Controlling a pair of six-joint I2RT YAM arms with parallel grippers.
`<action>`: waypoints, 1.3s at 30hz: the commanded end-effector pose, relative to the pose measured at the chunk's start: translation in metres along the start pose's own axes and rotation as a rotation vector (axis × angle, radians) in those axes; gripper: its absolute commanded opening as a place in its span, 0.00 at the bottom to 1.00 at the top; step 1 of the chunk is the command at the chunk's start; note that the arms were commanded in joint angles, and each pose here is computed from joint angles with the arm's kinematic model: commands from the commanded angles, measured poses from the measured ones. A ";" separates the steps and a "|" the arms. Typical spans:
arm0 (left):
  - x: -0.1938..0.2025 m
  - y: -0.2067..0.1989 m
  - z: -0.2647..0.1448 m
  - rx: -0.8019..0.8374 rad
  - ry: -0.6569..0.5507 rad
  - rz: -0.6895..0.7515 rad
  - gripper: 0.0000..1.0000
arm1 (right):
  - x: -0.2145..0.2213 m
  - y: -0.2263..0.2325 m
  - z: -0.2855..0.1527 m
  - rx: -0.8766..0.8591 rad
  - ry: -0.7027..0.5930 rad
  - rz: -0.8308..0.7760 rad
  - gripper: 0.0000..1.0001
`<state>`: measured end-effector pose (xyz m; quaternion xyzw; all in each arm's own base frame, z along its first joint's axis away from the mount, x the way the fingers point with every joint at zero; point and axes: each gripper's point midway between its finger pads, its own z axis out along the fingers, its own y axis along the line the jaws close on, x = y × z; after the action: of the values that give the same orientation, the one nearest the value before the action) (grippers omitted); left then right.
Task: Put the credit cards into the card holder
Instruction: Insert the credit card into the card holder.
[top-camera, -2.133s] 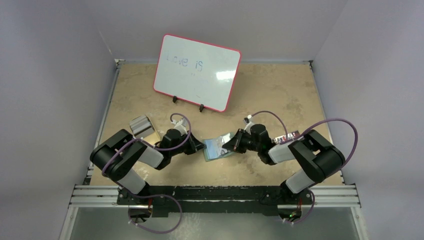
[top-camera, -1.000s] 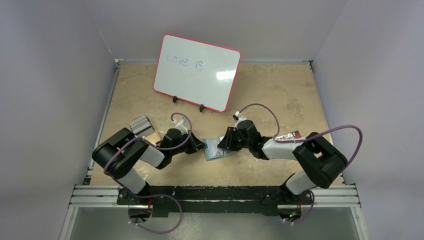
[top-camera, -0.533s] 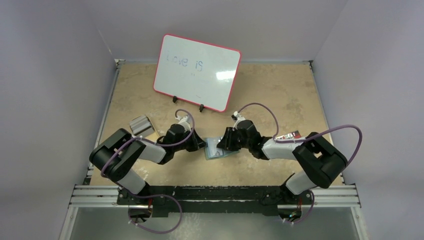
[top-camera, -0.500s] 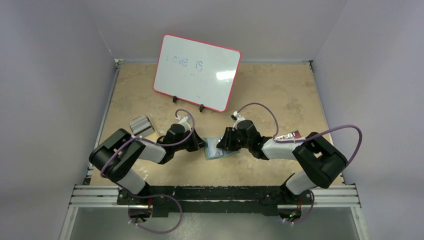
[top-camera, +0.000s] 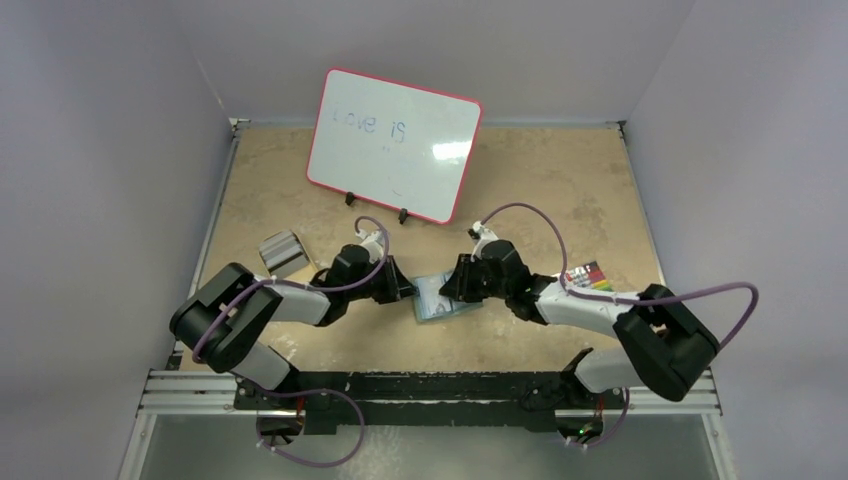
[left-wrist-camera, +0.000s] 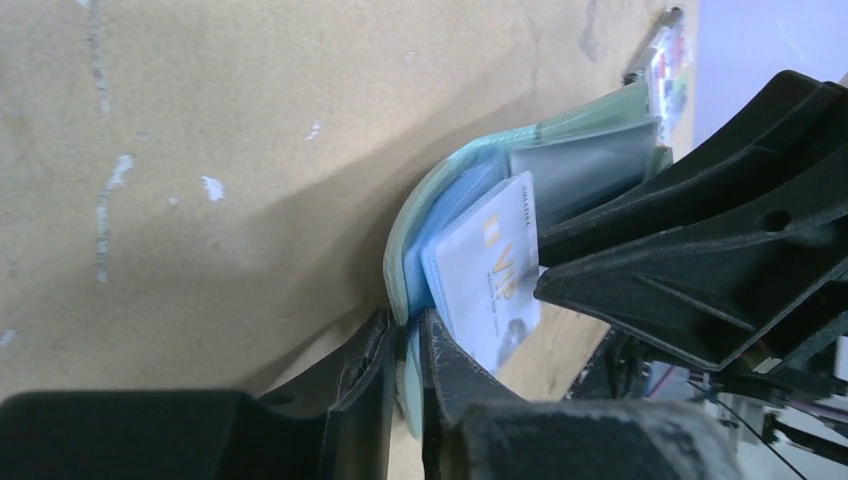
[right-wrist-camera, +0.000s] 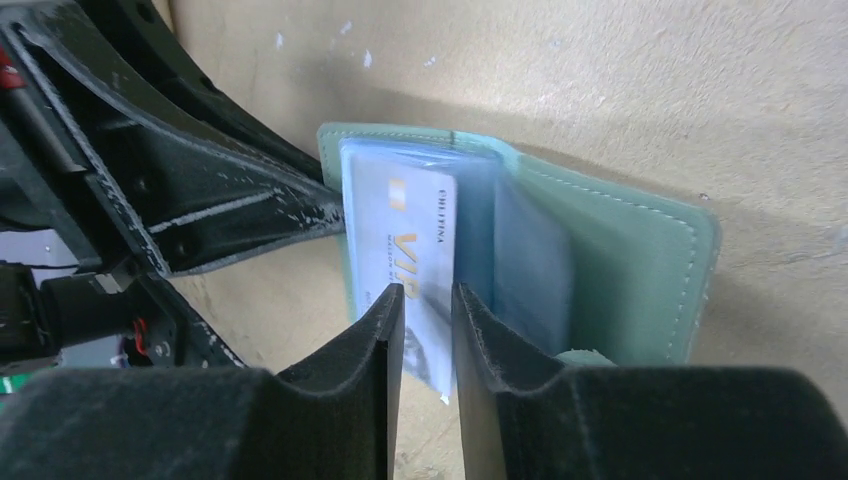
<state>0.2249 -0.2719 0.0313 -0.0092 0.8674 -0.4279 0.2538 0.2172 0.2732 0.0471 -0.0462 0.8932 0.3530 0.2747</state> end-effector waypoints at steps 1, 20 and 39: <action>-0.021 -0.053 -0.005 0.200 -0.048 -0.005 0.17 | -0.017 -0.003 -0.009 0.059 -0.075 -0.011 0.26; -0.014 -0.064 0.008 0.346 -0.056 -0.080 0.34 | -0.011 -0.024 -0.008 0.142 -0.081 0.006 0.26; -0.016 -0.055 0.009 0.146 -0.012 0.112 0.00 | -0.022 -0.047 -0.024 0.281 -0.145 -0.015 0.25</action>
<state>0.2225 -0.3112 0.0553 0.0156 0.8318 -0.4985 0.2435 0.2258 0.2159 0.0384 0.0109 0.9205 0.2239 0.3201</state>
